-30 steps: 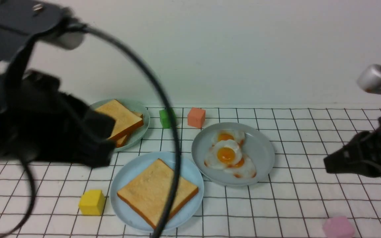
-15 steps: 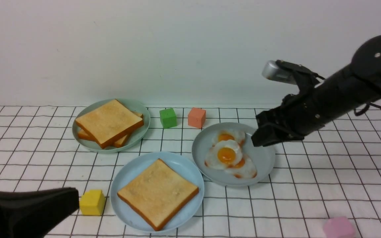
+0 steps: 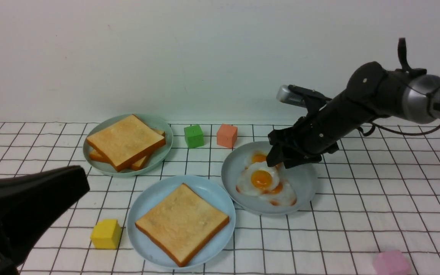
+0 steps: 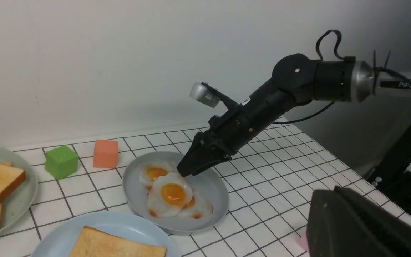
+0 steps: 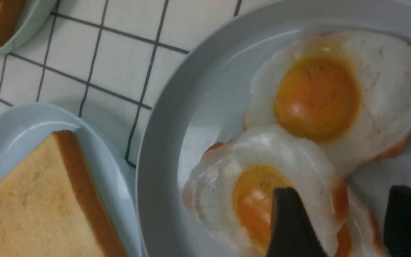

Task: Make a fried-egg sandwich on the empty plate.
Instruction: Use the right arm to grab a fried egg

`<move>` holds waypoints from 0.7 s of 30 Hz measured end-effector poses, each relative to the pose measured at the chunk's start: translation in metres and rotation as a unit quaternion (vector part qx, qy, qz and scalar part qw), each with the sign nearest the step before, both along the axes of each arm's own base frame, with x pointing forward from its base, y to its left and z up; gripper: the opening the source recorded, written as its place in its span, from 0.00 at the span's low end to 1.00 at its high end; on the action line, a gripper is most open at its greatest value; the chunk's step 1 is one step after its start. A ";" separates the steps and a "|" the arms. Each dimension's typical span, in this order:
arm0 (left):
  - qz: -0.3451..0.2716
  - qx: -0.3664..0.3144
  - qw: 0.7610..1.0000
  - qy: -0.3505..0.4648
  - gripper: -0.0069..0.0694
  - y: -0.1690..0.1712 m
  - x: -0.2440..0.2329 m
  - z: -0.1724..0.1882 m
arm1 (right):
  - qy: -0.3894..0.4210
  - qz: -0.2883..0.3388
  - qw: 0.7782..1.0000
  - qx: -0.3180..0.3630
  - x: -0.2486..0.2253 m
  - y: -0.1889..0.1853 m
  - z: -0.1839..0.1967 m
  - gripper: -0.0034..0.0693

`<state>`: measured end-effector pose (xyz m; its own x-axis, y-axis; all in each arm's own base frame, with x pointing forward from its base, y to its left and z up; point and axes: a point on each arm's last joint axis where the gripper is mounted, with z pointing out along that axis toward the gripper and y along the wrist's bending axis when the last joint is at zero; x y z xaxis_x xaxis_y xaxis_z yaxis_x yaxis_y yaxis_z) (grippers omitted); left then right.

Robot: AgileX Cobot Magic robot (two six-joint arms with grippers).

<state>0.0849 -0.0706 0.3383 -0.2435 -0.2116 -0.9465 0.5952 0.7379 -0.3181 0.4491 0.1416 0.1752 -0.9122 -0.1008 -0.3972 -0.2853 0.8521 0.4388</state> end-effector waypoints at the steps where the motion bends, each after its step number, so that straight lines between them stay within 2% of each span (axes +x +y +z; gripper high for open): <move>1: 0.000 0.000 1.000 0.000 0.07 0.000 0.000 0.000 | 0.001 0.000 1.000 0.000 0.002 0.001 -0.002 0.57; 13: 0.000 0.001 1.000 0.001 0.07 0.000 0.000 0.000 | 0.016 -0.016 1.000 0.022 0.010 0.006 -0.021 0.56; 18: 0.000 0.001 1.000 0.002 0.07 0.000 0.000 0.000 | 0.019 -0.017 0.999 0.028 0.010 0.007 -0.020 0.52; 21: 0.000 0.001 1.000 0.002 0.07 0.000 0.000 0.000 | 0.024 -0.013 0.999 0.028 0.009 0.008 -0.020 0.45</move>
